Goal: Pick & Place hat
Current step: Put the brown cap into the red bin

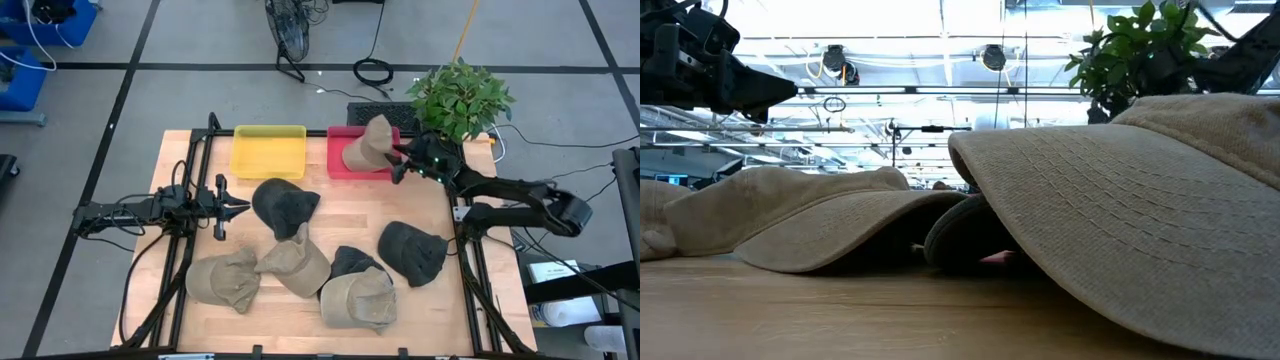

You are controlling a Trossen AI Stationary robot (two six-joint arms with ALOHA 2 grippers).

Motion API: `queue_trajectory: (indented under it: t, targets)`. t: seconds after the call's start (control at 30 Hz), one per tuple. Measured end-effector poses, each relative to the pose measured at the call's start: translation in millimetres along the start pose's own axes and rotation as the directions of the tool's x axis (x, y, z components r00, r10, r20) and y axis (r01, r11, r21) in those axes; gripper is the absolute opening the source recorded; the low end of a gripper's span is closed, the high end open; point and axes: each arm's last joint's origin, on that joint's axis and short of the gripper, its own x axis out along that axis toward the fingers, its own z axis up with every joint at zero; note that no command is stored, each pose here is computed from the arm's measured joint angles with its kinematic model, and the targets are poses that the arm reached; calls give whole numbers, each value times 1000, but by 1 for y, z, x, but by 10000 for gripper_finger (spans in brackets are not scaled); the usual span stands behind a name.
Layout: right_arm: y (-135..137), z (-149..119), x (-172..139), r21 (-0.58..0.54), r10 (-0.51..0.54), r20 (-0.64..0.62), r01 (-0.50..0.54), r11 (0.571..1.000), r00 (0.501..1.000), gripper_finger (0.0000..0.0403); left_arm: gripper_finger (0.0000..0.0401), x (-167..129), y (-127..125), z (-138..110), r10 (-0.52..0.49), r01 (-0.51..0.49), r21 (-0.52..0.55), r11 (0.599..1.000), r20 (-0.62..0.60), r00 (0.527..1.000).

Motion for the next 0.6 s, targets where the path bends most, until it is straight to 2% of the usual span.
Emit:
queue_trajectory:
  t: [0.2, 0.33, 0.47, 0.6]
  targets:
    - [22, 10, -14, -64, 95, 57, -91, 994, 994, 197, 49, 0, 0, 0, 0, 0, 0, 1000, 0, 1000]
    - [45, 12, -22, -130, 100, 89, -88, 988, 991, 178, 49, 0, 0, 0, 0, 0, 0, 1000, 0, 1000]
    - [72, 17, -26, -195, 121, 71, -105, 975, 990, 140, 49, 0, 0, 0, 1, -1, 0, 1000, 0, 1000]
    - [97, 22, -25, -244, 122, 8, -116, 963, 993, 79, 49, 0, 0, 0, 1, -1, 0, 1000, 0, 1000]
